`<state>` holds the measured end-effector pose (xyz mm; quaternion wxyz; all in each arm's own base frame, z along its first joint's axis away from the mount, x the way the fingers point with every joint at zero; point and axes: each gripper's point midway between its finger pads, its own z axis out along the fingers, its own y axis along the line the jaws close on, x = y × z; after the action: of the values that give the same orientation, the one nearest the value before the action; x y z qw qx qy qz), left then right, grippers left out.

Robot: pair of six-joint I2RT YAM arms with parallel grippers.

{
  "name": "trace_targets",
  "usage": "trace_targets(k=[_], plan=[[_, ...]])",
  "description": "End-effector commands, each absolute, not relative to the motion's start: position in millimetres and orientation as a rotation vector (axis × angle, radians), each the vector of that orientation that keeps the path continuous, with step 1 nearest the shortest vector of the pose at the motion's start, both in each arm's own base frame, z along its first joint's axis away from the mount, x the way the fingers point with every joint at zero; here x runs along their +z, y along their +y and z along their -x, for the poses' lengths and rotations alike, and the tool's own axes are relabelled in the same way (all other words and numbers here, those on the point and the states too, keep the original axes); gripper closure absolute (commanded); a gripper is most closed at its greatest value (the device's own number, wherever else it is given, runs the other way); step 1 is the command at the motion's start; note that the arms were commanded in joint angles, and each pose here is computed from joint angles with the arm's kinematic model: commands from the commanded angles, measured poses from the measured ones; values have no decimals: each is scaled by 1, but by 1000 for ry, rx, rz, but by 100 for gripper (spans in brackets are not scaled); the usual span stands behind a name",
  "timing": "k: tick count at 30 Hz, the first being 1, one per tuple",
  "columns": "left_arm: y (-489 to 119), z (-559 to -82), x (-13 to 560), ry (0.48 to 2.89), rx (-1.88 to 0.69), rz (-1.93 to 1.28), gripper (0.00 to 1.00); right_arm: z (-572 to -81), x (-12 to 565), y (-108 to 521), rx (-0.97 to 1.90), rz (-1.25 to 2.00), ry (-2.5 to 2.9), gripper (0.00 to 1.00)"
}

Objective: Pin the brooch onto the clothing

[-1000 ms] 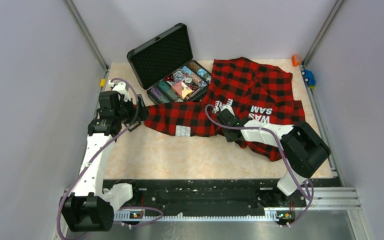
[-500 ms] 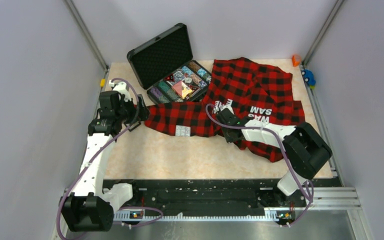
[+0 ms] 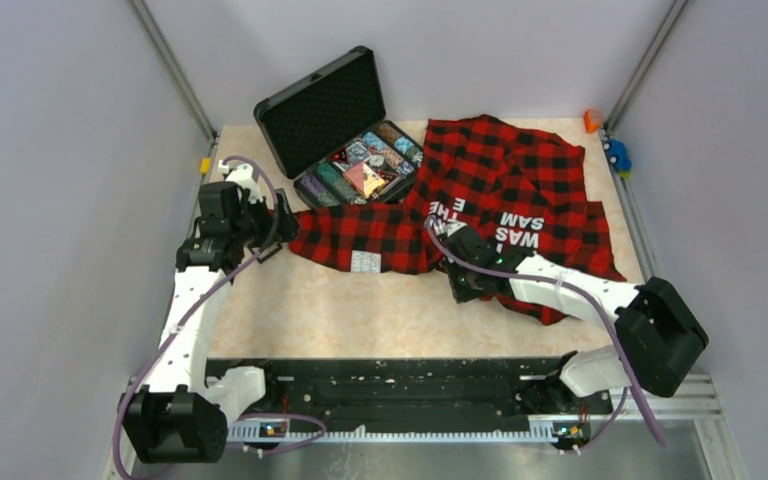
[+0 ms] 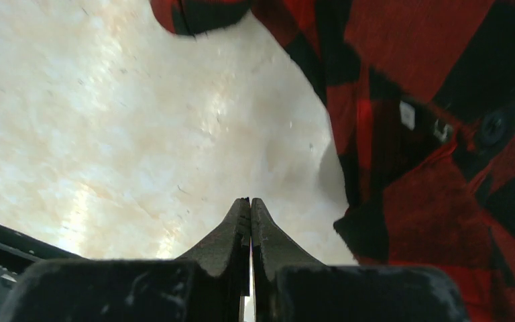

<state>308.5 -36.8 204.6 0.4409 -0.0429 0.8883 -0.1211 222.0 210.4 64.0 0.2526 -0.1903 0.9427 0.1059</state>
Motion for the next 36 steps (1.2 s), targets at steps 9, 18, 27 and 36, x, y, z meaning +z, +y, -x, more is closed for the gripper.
trace_targets(k=[9,18,27,36], plan=[[-43,-310,212,2175,-313,79,7,-245,51,196,-161,417,2517,79],[-46,-310,211,2177,-324,61,7,-267,48,191,-288,458,2487,70],[-47,-310,211,2179,-329,55,7,-268,32,178,-289,450,2529,71],[-47,-310,210,2182,-331,55,7,-265,14,175,-304,465,2569,77]])
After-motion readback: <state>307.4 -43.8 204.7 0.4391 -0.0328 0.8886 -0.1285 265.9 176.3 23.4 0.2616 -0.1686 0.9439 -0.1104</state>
